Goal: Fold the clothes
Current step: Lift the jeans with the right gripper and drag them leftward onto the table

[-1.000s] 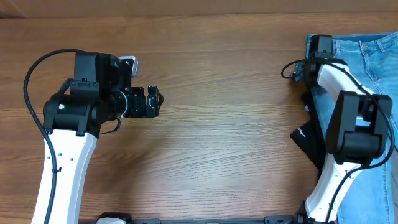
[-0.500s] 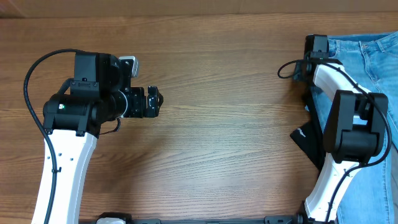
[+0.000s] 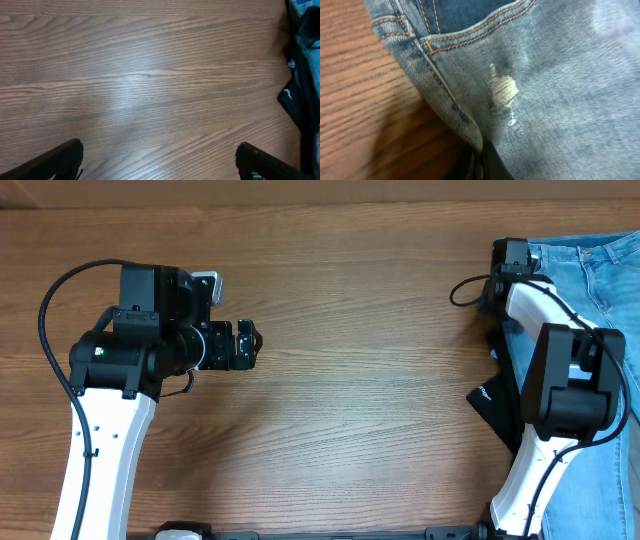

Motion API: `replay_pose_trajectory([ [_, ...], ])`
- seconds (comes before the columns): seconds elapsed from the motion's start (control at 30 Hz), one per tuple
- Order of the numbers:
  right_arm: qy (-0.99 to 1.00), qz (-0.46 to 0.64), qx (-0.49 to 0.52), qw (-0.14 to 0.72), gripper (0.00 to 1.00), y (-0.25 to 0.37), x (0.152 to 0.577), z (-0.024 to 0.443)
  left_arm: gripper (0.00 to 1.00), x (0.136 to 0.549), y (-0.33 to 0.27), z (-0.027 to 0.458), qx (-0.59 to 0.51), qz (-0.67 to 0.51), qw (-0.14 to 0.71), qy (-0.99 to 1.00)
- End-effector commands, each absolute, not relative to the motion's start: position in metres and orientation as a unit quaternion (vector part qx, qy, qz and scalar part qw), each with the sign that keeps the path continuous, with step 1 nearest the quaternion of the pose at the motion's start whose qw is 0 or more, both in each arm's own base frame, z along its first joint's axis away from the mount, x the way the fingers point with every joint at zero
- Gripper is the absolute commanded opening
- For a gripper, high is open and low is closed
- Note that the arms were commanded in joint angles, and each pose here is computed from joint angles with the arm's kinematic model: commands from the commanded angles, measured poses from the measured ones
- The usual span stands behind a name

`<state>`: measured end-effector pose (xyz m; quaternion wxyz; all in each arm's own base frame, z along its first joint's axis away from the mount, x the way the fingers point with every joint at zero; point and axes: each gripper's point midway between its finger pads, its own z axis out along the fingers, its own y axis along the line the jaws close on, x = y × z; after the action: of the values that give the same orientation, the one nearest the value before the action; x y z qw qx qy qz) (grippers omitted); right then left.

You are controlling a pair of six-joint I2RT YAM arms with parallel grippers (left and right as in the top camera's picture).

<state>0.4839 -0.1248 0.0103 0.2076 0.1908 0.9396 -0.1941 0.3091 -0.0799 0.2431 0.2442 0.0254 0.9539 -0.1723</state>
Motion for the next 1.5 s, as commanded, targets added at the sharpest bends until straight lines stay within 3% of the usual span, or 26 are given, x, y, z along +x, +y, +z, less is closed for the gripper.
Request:
replay_pose_trajectory([
  [0.0, 0.923, -0.205, 0.209, 0.248, 0.04, -0.138, 0.503, 0.058, 1.0, 0.31, -0.082, 0.249, 0.04, -0.168, 0.252, 0.952],
  [0.37, 0.895, -0.169, 0.225, 0.345, 0.04, -0.144, 0.522, 0.222, 1.0, 0.307, -0.082, 0.247, 0.039, -0.168, 0.245, 0.954],
  [0.83, 0.846, -0.101, 0.209, 0.48, 0.04, -0.118, 0.488, 0.399, 1.0, 0.303, -0.081, 0.245, 0.038, -0.167, 0.236, 0.956],
  [1.07, 0.823, -0.014, 0.126, 0.553, 0.04, -0.052, 0.454, 0.477, 1.0, 0.305, -0.081, 0.265, 0.04, -0.168, 0.26, 0.95],
  [1.47, 0.773, 0.133, -0.045, 0.618, 0.04, 0.13, 0.419, 0.54, 1.0, 0.292, -0.058, 0.369, 0.043, -0.11, 0.358, 0.926],
])
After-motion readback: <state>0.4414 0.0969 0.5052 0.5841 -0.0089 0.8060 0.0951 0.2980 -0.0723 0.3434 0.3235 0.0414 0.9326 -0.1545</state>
